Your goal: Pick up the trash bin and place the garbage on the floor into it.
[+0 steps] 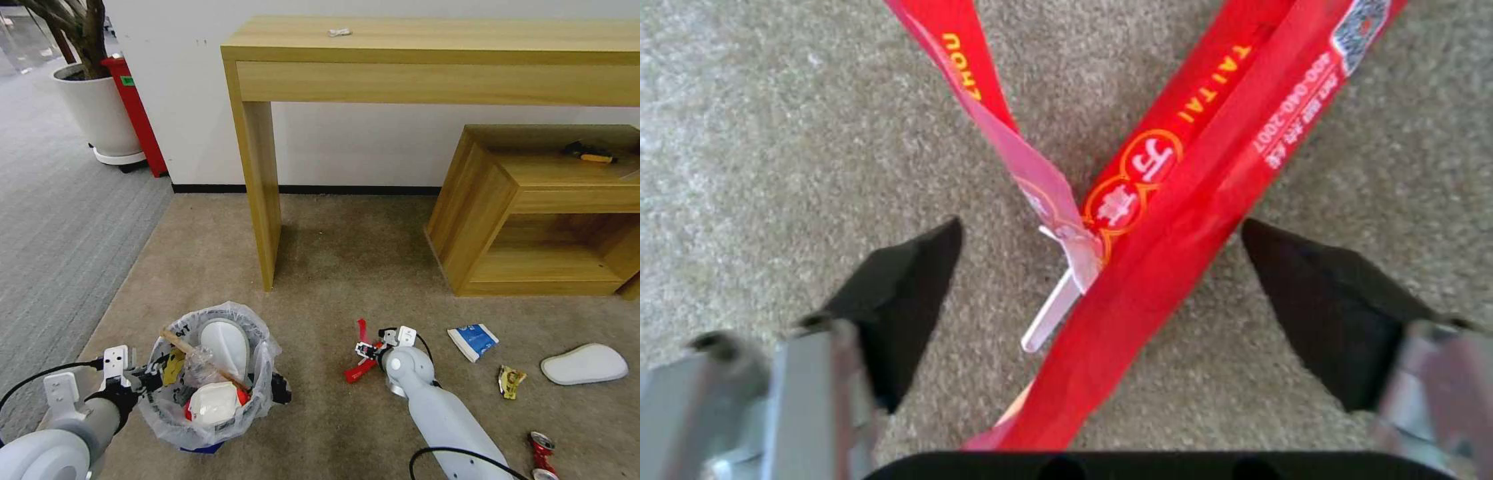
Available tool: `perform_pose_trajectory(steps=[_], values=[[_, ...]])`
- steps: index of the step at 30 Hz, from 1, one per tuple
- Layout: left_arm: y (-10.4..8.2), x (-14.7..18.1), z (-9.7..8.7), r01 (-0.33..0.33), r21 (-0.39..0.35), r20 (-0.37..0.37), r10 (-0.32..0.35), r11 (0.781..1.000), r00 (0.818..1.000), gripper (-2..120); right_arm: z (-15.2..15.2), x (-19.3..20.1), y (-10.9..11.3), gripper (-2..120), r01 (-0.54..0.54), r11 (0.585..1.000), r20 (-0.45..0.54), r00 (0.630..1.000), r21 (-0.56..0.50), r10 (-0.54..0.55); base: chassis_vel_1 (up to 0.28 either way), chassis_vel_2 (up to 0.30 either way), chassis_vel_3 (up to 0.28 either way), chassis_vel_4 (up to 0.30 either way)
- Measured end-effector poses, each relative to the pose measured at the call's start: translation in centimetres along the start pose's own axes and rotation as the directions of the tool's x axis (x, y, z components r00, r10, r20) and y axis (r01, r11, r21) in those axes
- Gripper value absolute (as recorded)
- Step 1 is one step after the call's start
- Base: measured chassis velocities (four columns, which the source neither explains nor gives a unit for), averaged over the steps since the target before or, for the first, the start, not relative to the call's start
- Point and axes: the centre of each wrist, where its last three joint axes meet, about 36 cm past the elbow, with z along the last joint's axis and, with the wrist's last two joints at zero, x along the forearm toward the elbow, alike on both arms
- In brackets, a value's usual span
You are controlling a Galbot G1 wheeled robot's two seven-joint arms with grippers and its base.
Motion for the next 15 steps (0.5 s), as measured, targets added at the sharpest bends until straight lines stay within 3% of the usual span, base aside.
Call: perform_pose_trajectory(steps=[5,15], values=[[0.0,0.0,0.0,0.001,0.002,0.001,-0.001,1.000,1.000,1,0.1,-0.9,-0.2,67,-0.017,1.000,-0.017,1.000,-0.007,0.016,0.000,0.000,0.000,0.000],[0.2,-0.2,-0.1,0.003,0.009,0.003,-0.003,1.000,1.000,1,-0.5,-2.6,-0.2,26,-0.041,0.999,0.000,0.999,-0.015,0.041,0.000,0.000,0.000,0.000]])
